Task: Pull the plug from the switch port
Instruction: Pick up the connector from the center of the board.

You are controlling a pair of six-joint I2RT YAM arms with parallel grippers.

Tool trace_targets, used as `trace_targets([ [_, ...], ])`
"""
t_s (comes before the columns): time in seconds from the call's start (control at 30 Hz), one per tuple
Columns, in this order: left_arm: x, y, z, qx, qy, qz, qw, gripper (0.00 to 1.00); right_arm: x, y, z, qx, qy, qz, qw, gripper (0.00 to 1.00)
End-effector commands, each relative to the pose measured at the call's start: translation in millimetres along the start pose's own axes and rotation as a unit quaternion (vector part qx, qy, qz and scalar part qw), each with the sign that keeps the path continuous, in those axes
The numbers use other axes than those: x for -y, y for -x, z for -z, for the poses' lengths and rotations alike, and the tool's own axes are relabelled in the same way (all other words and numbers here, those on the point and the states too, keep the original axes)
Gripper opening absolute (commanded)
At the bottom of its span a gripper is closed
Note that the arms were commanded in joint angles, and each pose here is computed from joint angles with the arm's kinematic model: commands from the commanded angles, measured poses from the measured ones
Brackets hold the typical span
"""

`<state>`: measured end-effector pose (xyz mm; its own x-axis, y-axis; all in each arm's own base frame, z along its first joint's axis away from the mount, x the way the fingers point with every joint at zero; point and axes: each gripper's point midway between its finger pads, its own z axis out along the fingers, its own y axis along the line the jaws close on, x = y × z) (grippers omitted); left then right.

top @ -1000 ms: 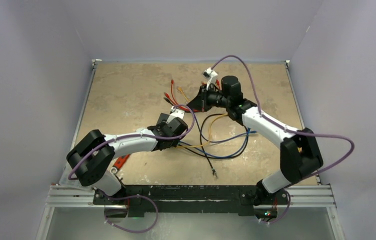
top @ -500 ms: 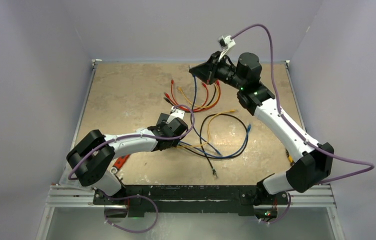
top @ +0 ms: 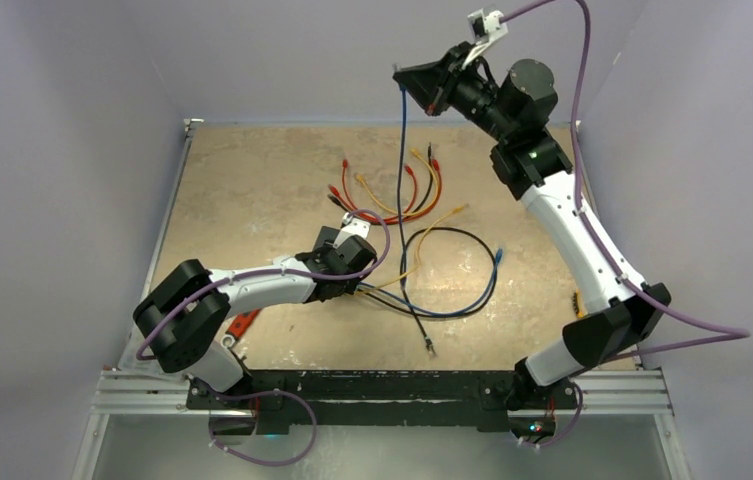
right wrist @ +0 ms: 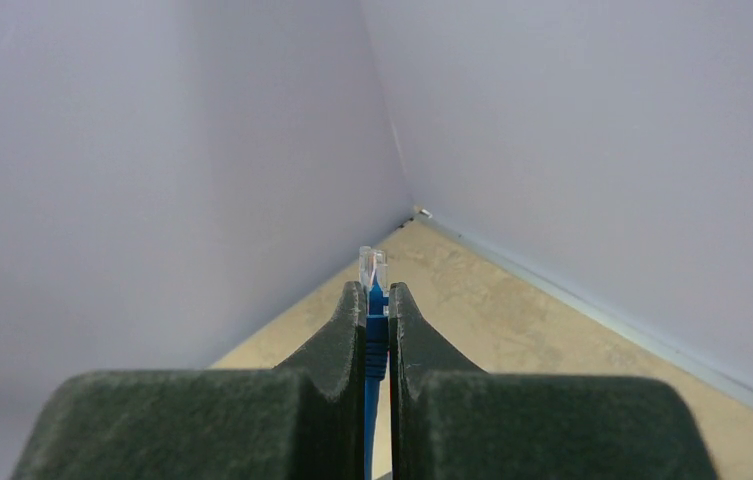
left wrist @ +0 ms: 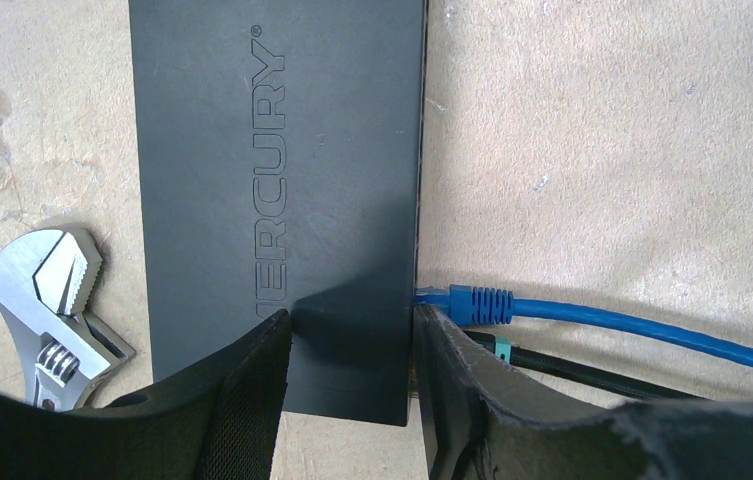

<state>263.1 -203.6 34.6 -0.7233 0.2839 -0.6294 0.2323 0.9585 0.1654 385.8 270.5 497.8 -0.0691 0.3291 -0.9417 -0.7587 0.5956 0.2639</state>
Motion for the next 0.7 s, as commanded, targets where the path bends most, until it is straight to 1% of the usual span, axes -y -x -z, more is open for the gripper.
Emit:
trace_targets([
  [0.0, -2, -62, -8, -0.097, -0.01, -0.038, 0.995, 0.47, 20, 33, -8, 0.035, -0.028, 0.025, 0.999, 0.0],
  [0.2, -2, -62, -8, -0.097, -0.009, -0.039, 0.994, 0.47, 55, 31, -24, 0.025, -0.039, 0.021, 0.999, 0.0],
  [0.3, -3, -62, -7, -0.097, -0.007, -0.038, 0.995, 0.48, 67, 39, -22, 0.036, -0.028, 0.012, 0.999, 0.0],
  [0.4, -3, -62, -7, -0.097, -0.008, -0.038, 0.995, 0.48, 84, 41, -29, 0.032, -0.031, 0.012, 0.999, 0.0],
  [0.47, -2, -62, -8, -0.098, -0.008, -0.038, 0.994, 0.48, 96, 36, -38, 0.022, -0.028, 0.011, 0.999, 0.0],
  [0.5, -2, -62, -8, -0.098, -0.008, -0.038, 0.994, 0.48, 106, 27, -45, 0.011, -0.027, 0.006, 1.0, 0.0],
  [0.53, -2, -63, -8, -0.099, -0.008, -0.039, 0.994, 0.48, 108, 29, -47, 0.009, -0.021, 0.004, 1.0, 0.0],
  [0.57, -2, -63, -8, -0.099, -0.008, -0.038, 0.994, 0.48, 120, 16, -55, -0.005, -0.021, -0.008, 1.0, 0.0],
  [0.67, -2, -63, -8, -0.099, -0.008, -0.038, 0.994, 0.48, 135, 9, -67, -0.013, -0.001, -0.03, 0.999, 0.0],
])
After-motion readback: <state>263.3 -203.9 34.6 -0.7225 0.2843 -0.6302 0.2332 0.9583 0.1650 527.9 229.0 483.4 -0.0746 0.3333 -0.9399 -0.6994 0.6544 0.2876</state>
